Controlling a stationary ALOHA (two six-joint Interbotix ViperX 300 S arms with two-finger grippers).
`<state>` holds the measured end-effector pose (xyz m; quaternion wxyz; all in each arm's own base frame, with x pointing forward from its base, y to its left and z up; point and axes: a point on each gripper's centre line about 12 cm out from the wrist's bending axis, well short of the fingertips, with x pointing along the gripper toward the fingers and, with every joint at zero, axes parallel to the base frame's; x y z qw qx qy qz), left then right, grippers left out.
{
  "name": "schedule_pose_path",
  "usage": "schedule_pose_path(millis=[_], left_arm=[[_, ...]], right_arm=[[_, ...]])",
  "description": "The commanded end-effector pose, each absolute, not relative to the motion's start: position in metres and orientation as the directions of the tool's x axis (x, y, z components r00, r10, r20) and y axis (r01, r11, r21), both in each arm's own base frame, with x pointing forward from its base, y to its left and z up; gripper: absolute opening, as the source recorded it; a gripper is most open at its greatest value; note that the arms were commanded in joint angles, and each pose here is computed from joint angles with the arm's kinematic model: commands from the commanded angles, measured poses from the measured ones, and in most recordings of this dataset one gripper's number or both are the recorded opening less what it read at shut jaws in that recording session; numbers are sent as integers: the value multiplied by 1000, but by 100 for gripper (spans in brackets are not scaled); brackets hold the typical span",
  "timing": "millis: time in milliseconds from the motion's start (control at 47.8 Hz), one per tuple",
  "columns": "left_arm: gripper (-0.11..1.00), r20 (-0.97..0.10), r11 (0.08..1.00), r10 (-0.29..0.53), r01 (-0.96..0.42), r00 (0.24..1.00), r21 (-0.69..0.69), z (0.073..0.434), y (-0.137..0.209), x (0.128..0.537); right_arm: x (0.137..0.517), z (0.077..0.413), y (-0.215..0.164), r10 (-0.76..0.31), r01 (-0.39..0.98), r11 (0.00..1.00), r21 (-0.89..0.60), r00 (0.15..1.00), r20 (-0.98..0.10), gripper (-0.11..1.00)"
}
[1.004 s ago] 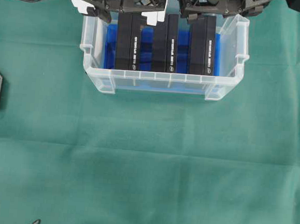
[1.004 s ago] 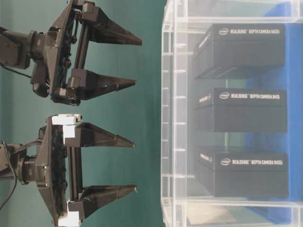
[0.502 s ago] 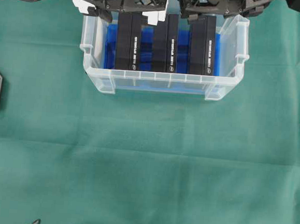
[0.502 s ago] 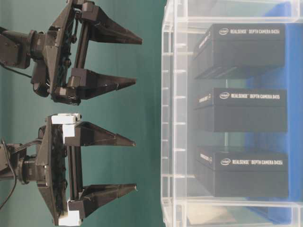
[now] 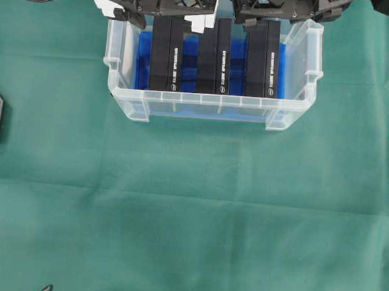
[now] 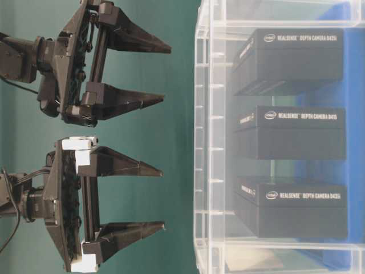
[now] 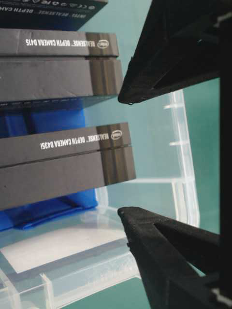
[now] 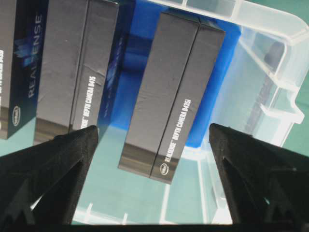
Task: Take the box out of the case with both arms.
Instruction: 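Open both grippers above the left and right black boxes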
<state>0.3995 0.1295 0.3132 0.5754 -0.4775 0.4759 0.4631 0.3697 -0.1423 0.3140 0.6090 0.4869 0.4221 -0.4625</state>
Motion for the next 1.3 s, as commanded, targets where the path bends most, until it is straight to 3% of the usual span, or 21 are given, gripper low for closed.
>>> schedule_pose_path(millis=[0,900,1276], left_arm=[[83,-983,115,94,-983,156,-145,327,131,398],[83,-982,114,103,-983,158,-146,321,133,398],[83,-981,111,114,-983,159,-147,300,134,398]], right_arm=[[370,328,-142,-164,966,102,236,251,-954,96],[372,318,-141,-141,974,90,209,220,-965,96],[375,294,-142,-126,982,80,171,180,-976,96]])
